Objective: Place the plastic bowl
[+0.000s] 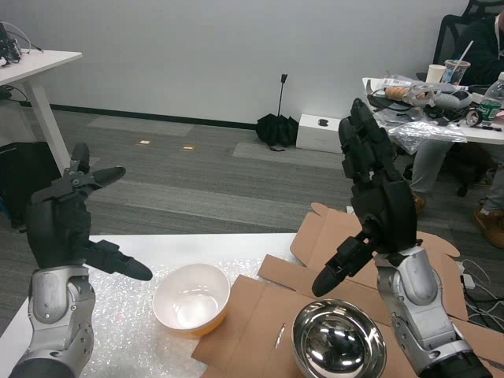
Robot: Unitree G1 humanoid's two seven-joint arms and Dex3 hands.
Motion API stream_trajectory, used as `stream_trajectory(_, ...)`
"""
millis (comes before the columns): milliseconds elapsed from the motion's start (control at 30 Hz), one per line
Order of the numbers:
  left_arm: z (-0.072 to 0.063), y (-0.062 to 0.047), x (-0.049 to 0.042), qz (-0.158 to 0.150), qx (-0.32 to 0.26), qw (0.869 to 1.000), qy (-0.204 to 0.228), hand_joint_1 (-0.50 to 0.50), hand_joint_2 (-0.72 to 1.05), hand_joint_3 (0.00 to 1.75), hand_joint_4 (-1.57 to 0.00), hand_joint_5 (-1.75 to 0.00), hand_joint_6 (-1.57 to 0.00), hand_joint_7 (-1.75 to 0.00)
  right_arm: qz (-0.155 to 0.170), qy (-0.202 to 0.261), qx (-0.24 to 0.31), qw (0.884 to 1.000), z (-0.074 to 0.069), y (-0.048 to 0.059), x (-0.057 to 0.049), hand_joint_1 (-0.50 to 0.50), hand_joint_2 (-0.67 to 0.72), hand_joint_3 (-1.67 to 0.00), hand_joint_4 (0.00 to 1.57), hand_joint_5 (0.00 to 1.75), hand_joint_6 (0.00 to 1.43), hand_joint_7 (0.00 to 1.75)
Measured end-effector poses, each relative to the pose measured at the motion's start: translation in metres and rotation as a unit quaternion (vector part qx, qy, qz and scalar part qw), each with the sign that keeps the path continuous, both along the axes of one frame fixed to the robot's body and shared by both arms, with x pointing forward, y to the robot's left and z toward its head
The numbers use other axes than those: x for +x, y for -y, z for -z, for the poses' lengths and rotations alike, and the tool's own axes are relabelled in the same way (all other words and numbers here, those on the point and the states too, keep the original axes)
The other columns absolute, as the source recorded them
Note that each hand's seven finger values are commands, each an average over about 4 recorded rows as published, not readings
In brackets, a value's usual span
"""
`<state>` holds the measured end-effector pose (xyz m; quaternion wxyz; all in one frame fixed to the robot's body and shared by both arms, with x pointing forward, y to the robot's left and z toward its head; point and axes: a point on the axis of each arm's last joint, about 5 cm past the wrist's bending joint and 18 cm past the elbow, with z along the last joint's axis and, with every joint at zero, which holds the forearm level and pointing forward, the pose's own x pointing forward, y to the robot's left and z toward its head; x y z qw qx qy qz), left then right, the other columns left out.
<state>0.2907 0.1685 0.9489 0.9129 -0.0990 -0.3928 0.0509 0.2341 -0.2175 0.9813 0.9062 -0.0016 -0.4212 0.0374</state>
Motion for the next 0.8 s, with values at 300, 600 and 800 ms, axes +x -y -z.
stream_trajectory(300,-0.012,-0.010,0.0008,0.005,0.001,1.000,0.007,-0.38,-0.55,0.09,-1.50,-0.15,-1.43,-0.35,0.000,0.000,0.001,1.000,0.000,0.000,0.000,-0.49,0.46,0.00,0.00,0.00,0.00,0.00)
stream_trajectory(600,-0.012,-0.008,0.0014,0.013,0.003,1.000,0.000,-0.38,-0.55,0.09,-1.50,-0.13,-1.44,-0.35,0.001,-0.001,0.001,1.000,0.001,0.000,0.000,-0.46,0.46,0.00,0.00,0.00,0.00,0.00)
stream_trajectory(800,-0.012,0.002,0.0034,0.025,-0.004,1.000,-0.001,-0.37,-0.50,0.09,-1.50,-0.21,-1.44,-0.35,0.001,0.002,0.006,1.000,0.001,0.001,0.000,-0.47,0.42,0.00,0.00,0.00,0.00,0.00)
